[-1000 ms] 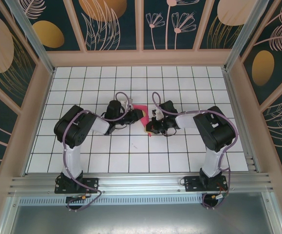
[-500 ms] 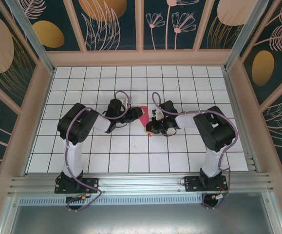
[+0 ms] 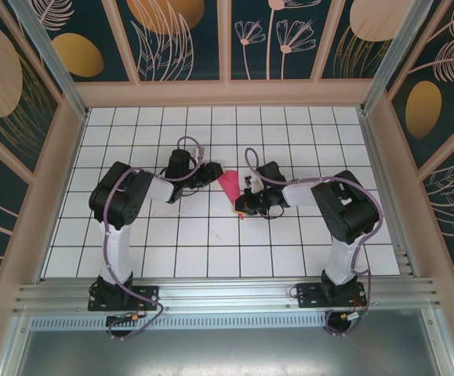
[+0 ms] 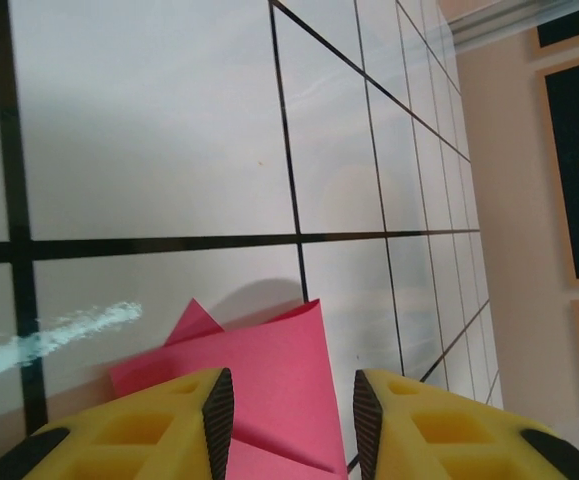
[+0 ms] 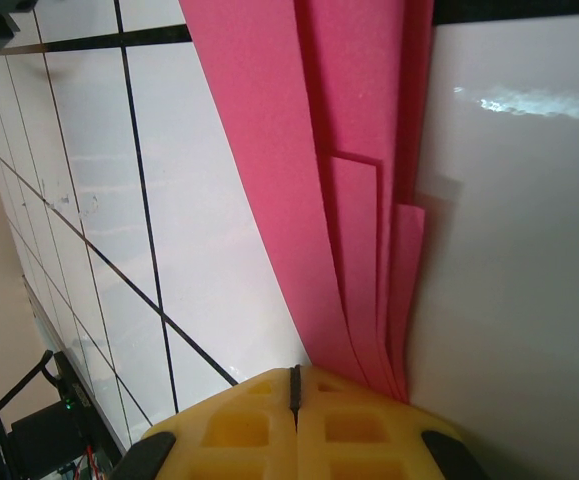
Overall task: Fold a paper plane with a square sheet of paper (pick it up from the middle)
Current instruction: Fold the wing for the fifth time at the center of the table.
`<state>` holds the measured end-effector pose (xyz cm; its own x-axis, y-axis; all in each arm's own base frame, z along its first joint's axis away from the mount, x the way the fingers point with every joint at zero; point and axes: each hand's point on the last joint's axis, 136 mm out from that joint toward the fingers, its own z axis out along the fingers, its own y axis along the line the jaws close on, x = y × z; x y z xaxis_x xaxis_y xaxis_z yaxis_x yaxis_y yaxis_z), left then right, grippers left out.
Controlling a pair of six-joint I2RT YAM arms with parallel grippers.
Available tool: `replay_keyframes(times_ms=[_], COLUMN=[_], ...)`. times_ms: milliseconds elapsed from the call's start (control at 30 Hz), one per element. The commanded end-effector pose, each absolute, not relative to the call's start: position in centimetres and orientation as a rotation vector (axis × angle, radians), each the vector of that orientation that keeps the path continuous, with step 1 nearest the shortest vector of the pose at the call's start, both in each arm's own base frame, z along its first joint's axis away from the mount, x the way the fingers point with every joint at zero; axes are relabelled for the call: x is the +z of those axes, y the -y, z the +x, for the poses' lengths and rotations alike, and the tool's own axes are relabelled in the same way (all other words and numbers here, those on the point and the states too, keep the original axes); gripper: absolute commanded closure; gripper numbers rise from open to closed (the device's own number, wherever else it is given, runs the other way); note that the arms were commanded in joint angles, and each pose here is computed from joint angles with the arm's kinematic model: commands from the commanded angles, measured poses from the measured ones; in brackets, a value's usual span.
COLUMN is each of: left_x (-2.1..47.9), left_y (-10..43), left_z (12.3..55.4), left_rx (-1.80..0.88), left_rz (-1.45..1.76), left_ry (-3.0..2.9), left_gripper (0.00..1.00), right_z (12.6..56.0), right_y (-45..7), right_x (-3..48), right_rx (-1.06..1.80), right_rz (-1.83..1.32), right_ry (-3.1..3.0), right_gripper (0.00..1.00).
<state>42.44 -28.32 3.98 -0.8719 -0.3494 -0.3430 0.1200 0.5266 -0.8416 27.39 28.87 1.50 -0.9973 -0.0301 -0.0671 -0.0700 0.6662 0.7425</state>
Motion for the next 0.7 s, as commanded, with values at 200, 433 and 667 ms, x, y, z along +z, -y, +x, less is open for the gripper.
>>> replay_keyframes(times_ms=[200,433,667], left_x=[6.6,9.7,9.8], left_y=[25.5,24.6,25.5], left_z=[44.1,41.3,38.2], left_rx=[-1.144,-1.175,-1.186], left_rz=[-0.234,-0.248,-0.243], left_ry=[-2.285,-2.247,-2.28], left_gripper=[0.57,0.55,0.52], right_z=[28.4,32.0,34.7], right_y=[-28.6,-27.1,-20.4], right_x=[4.1,13.6,21.7], right_rx=[1.158,0.955,0.636], right_rz=[-0.101,-0.168,-0.032], right_ry=[-2.831,-2.576,-2.215], right_gripper=[0.9,0.67,0.47])
